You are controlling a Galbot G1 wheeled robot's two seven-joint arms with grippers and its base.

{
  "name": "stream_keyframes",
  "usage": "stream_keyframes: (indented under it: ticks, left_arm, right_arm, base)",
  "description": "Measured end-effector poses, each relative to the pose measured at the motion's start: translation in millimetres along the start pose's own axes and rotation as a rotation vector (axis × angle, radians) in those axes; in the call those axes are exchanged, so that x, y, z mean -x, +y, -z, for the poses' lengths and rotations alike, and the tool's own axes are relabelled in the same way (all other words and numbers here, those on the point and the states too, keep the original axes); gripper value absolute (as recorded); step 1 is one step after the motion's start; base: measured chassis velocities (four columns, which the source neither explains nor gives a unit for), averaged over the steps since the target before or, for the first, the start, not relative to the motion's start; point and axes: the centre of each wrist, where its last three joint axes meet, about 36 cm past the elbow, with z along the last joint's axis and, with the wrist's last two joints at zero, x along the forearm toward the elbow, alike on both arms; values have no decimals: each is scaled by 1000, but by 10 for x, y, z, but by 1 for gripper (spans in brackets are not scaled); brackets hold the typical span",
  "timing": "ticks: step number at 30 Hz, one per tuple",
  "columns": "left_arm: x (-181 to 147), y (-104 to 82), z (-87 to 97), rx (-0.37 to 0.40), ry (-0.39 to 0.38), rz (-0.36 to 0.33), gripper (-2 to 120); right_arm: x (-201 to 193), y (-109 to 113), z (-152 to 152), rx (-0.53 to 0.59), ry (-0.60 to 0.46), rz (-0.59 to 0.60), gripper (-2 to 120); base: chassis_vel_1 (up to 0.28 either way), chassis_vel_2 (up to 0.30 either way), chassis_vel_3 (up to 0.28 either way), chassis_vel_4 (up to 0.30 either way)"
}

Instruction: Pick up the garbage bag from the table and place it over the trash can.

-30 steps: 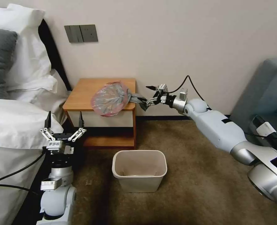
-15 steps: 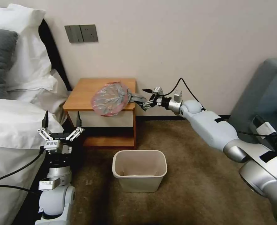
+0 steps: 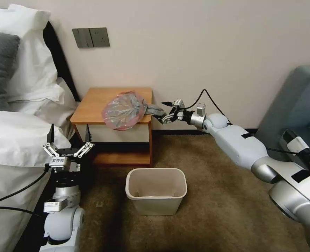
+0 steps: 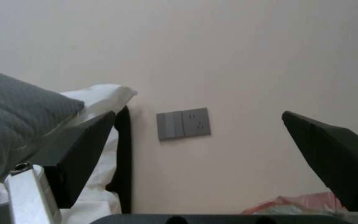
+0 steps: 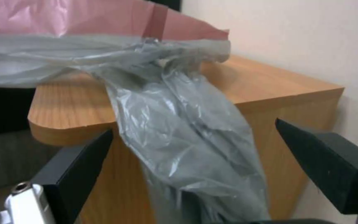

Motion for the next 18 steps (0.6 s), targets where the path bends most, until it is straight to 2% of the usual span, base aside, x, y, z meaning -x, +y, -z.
stream_keyframes:
  ticks: [2,4,5,9,14,15,17,18]
  left_arm:
    - [0,-1,0,0,0,0,100]
    - [-2,-3,-3,-1,-1,2,100]
    - [-2,-3,-3,-1,-1,2,100]
    - [-8,2,-6,1,-2,3,100]
    - [-10,3,-7,1,-2,3,99]
    - [-11,2,-8,1,-2,3,99]
    - [-12,0,-9,1,-2,3,100]
    - [-13,0,-10,1,-2,4,100]
  right_arm:
    - [13,5,-13,0,3,2,100]
    - [27,-10,-25,-6,5,-2,92]
    - [27,-10,-25,-6,5,-2,92]
    - [20,-52,-26,-18,9,-12,73]
    - [7,-65,-32,-18,12,-16,61]
    - [9,-64,-35,-18,13,-16,54]
    - [13,-63,-36,-18,12,-15,49]
    - [23,-58,-37,-19,11,-14,43]
  base:
    - [0,0,0,0]
    - [0,0,0,0]
    - [0,0,0,0]
    - [0,0,0,0]
    - [0,0,0,0]
    - [0,0,0,0]
    - [0,0,0,0]
    - [0,0,0,0]
